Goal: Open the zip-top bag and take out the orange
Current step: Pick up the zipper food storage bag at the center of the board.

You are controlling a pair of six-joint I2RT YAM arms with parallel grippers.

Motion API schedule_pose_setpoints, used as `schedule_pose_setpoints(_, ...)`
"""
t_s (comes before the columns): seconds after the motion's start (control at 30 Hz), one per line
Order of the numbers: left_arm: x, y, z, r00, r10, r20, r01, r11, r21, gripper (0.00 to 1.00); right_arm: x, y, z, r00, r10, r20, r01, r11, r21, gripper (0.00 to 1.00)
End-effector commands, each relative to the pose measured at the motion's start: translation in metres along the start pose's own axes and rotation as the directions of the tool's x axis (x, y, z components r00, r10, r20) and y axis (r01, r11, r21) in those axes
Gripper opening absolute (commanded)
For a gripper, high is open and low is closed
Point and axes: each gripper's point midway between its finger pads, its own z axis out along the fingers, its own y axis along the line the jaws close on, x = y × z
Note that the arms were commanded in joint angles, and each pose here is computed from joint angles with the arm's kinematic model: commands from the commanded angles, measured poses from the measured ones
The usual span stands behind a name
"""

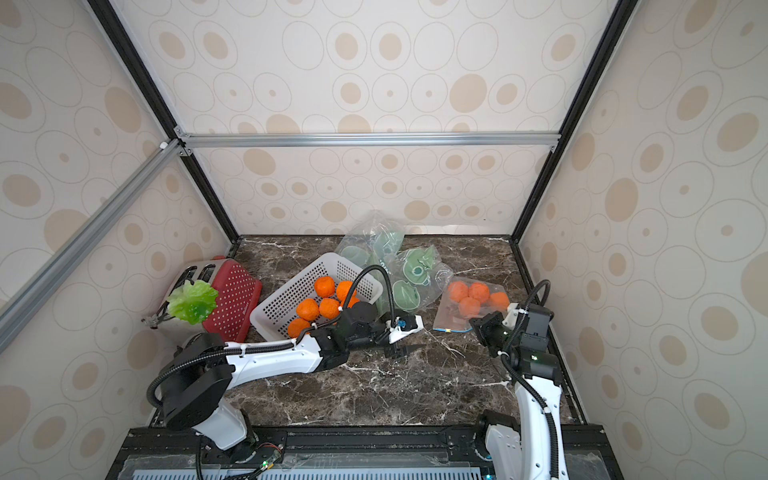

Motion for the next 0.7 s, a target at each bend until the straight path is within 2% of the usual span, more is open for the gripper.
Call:
schedule_pose_setpoints(0.0,-0.037,0.007,0.013,0.985,0.124,0.119,-0.123,0.992,-0.018,0.6,0.006,0.01,-0.006,1.0,0.007,-0.024,-0.008,1.0,-0.021,0.0)
schedule_pose_setpoints(0.13,-0.034,-0.001,0.031,0.982,0.15,0.115,-0.151,0.988,0.007,0.54,0.005,0.007,-0.002,0.999,0.013,-0.032,-0.013,1.0,-0.017,0.0)
schedule_pose_setpoints(0.33,-0.026,-0.002,0.041,0.985,0.146,0.094,-0.148,0.989,0.012,0.37,0.004,0.011,-0.001,0.999,0.012,-0.037,-0.013,1.0,-0.026,0.0)
schedule_pose_setpoints(0.43,-0.022,0.003,0.043,0.986,0.149,0.077,-0.148,0.989,-0.012,0.23,0.004,0.011,-0.001,0.999,0.014,-0.038,-0.015,1.0,-0.023,0.0)
schedule_pose_setpoints(0.53,-0.021,0.006,0.043,0.986,0.15,0.068,-0.149,0.988,-0.028,0.01,0.004,0.011,-0.002,0.999,0.008,-0.038,-0.009,1.0,-0.021,0.0)
schedule_pose_setpoints(0.57,-0.021,0.007,0.043,0.986,0.152,0.065,-0.15,0.988,-0.034,0.0,0.004,0.012,-0.002,0.999,0.001,-0.038,-0.002,1.0,-0.023,0.03)
schedule_pose_setpoints(0.6,-0.021,0.009,0.042,0.987,0.151,0.063,-0.148,0.988,-0.045,0.0,0.004,0.015,-0.003,0.999,-0.013,-0.041,0.012,1.0,-0.027,0.13)
schedule_pose_setpoints(0.67,-0.022,0.013,0.041,0.986,0.159,0.052,-0.155,0.986,-0.067,0.0,0.001,0.02,-0.009,0.997,-0.072,-0.033,0.071,0.997,-0.014,0.41)
